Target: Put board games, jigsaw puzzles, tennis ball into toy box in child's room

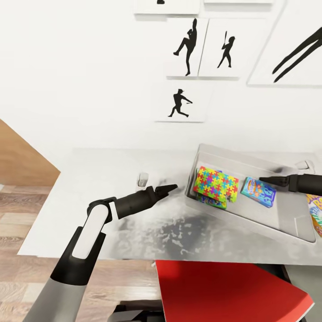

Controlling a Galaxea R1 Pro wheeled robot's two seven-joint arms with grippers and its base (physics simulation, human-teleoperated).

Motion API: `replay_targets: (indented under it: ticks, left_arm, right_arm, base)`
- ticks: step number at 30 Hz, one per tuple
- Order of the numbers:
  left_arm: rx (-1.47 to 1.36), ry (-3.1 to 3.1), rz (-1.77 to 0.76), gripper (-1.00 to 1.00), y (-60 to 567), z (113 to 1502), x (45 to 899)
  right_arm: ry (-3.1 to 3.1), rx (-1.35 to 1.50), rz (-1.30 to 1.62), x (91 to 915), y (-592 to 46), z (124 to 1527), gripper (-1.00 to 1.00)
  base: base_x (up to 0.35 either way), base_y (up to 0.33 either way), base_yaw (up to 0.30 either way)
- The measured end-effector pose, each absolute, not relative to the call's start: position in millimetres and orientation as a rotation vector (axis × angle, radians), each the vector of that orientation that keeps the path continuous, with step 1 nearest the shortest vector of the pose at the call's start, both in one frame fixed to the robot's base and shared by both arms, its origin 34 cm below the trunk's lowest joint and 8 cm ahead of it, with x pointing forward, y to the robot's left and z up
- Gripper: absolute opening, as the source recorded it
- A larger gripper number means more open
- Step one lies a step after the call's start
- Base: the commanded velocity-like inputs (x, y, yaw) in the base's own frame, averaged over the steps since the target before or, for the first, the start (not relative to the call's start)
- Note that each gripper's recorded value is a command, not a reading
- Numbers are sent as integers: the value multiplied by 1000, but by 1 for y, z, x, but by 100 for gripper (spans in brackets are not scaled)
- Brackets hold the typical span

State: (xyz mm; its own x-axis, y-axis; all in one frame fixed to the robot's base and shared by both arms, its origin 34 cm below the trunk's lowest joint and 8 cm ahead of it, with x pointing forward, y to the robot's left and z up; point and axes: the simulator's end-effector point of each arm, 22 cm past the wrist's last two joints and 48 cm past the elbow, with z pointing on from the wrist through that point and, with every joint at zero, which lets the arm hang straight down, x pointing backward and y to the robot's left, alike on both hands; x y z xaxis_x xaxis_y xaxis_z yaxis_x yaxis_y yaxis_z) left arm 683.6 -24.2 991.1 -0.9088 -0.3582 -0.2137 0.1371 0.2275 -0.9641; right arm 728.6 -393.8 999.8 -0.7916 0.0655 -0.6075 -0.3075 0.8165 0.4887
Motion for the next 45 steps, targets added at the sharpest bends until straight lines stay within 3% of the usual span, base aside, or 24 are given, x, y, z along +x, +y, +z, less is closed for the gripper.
replay_targets:
  ticks: [45]
  left_arm:
    - [-210, 2050, -1666, 100, 6, 1025, 688]
  right_arm:
    - [2327, -31, 704, 685, -445, 1026, 100]
  base:
    - [0, 0, 0]
